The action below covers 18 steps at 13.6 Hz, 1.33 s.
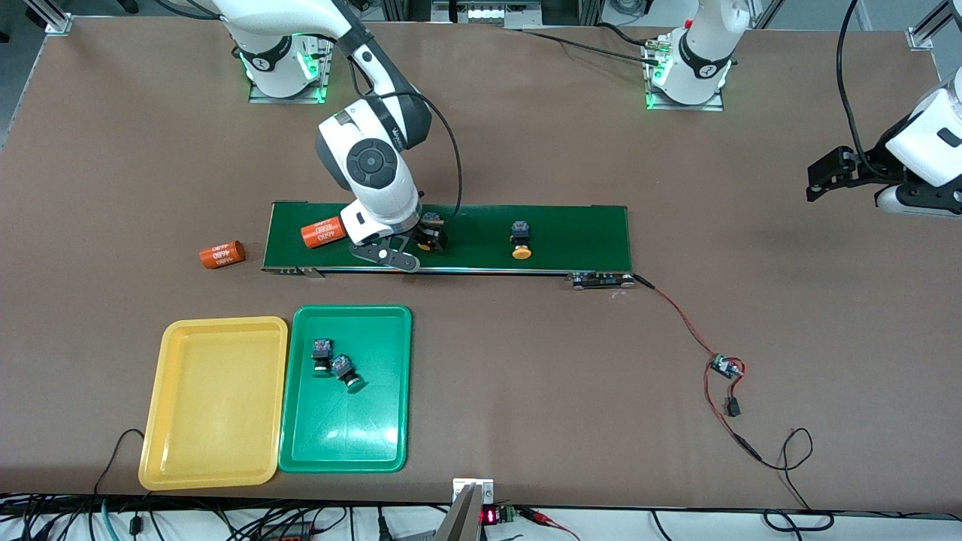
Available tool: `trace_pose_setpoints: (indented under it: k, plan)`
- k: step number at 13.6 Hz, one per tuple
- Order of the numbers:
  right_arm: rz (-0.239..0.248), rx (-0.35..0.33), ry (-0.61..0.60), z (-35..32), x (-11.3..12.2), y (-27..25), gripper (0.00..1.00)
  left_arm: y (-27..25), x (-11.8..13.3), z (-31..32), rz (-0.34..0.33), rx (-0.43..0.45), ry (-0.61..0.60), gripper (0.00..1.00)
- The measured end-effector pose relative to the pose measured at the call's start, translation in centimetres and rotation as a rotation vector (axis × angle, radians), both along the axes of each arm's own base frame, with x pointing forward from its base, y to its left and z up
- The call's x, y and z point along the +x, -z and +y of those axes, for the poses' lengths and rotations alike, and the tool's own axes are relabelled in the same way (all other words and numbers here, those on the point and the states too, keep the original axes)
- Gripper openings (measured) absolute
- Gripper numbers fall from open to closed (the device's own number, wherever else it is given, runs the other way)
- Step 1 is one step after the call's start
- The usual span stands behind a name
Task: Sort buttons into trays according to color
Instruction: 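Move the right gripper along the belt above a yellow button, then grasp the yellow-capped button on the belt with the right gripper, then carry the yellow button with the right gripper over the yellow tray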
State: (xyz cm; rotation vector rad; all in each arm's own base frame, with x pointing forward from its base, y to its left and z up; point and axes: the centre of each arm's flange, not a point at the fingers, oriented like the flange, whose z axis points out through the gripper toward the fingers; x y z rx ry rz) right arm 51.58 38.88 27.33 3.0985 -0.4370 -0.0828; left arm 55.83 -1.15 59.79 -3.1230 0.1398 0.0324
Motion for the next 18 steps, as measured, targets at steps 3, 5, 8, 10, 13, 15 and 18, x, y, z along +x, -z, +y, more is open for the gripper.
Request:
trace_pose_setpoints:
  k: [3,5,8,10,13,15,18]
  plan:
    - [0.001,-0.016,-0.095,0.4,-0.4,0.9,1.00,0.0,0.0,0.0,0.003,0.000,0.000,1.00]
    - [0.007,-0.015,-0.177,0.4,-0.5,1.2,1.00,0.0,0.0,0.0,0.003,0.000,0.000,1.00]
    - [0.016,-0.019,-0.216,0.1,-0.6,1.7,0.96,0.0,0.0,0.0,0.003,0.000,0.000,1.00]
    - [0.029,-0.026,-0.224,-0.2,-0.9,2.3,0.87,0.0,0.0,0.0,0.003,0.000,0.000,1.00]
    - [0.048,-0.037,-0.221,-1.2,-0.9,3.3,0.74,0.0,0.0,0.0,0.003,0.000,0.000,1.00]
    - [0.051,-0.038,-0.213,-1.9,-0.4,3.6,0.52,0.0,0.0,0.0,0.003,0.000,0.000,1.00]
    - [0.036,-0.029,-0.184,-3.4,1.0,2.7,0.33,0.0,0.0,0.0,0.004,0.000,0.000,1.00]
